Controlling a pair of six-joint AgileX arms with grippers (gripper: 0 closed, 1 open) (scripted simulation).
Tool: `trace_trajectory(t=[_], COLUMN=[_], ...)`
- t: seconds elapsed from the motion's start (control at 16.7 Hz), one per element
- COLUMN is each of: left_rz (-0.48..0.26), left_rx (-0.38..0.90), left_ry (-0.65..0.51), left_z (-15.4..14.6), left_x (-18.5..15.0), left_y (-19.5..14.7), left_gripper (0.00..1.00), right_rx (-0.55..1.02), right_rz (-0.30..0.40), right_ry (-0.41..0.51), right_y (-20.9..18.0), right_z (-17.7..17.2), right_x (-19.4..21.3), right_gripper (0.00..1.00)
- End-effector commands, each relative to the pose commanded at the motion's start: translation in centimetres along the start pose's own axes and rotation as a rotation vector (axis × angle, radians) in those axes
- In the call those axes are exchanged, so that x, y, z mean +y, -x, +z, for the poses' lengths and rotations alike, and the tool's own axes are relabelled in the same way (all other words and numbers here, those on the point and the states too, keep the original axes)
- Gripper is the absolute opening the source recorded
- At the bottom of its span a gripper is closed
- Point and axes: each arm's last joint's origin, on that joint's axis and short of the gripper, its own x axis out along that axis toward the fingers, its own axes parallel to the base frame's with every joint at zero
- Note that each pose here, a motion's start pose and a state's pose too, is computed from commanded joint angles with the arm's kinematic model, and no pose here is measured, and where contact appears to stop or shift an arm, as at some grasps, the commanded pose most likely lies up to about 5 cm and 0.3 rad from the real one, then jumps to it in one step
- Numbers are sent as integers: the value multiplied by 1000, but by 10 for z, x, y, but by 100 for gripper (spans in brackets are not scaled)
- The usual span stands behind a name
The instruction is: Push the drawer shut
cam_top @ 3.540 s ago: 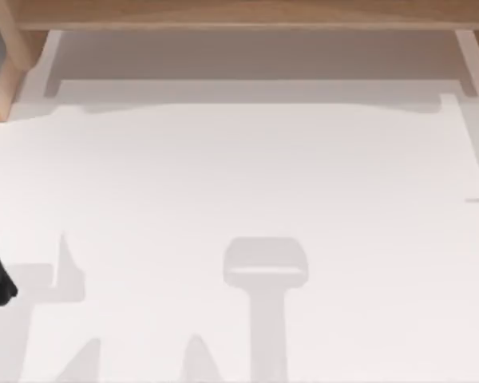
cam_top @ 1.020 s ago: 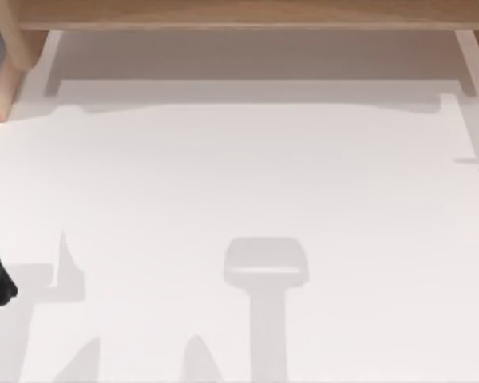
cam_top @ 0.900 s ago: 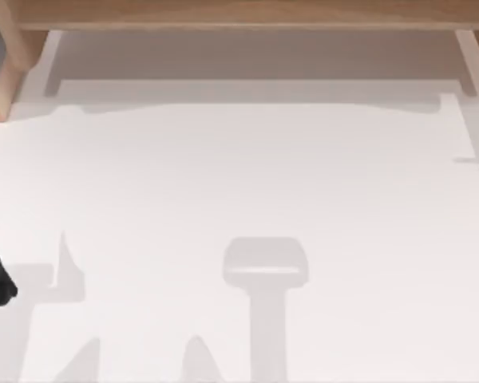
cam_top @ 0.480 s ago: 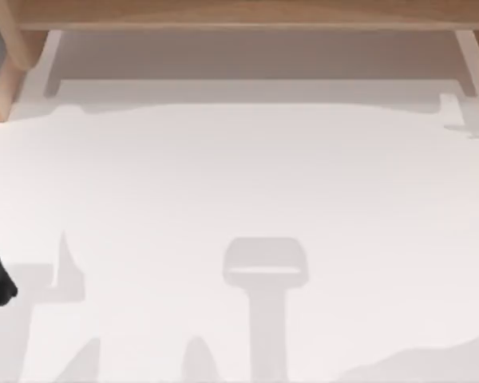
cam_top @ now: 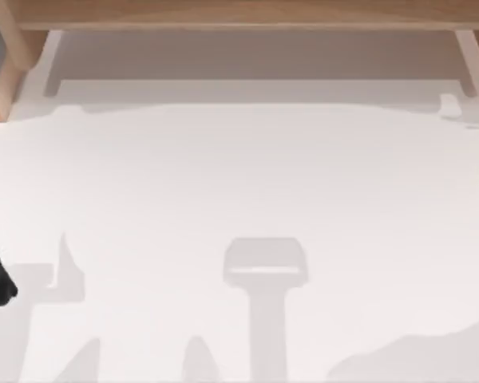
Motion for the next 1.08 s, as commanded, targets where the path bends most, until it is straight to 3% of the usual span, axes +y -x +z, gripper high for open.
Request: trace_trajectory(t=[0.24, 0.66, 1.08], left_rz=[0, 0, 0], left_rx=[0, 0, 0], left_ry=[0, 0, 0], left_z=[0, 0, 0], left_x=[0, 0, 0], left_y=[0, 0, 0], left_gripper=[100, 100, 100], right_rx=[-13, -6, -6], right_rz=[-41, -18, -18], right_ry=[19, 7, 7], right_y=[-35, -54, -54], right_z=[-1, 1, 1], right_x=[-12, -7, -7], right_gripper=[0, 0, 53])
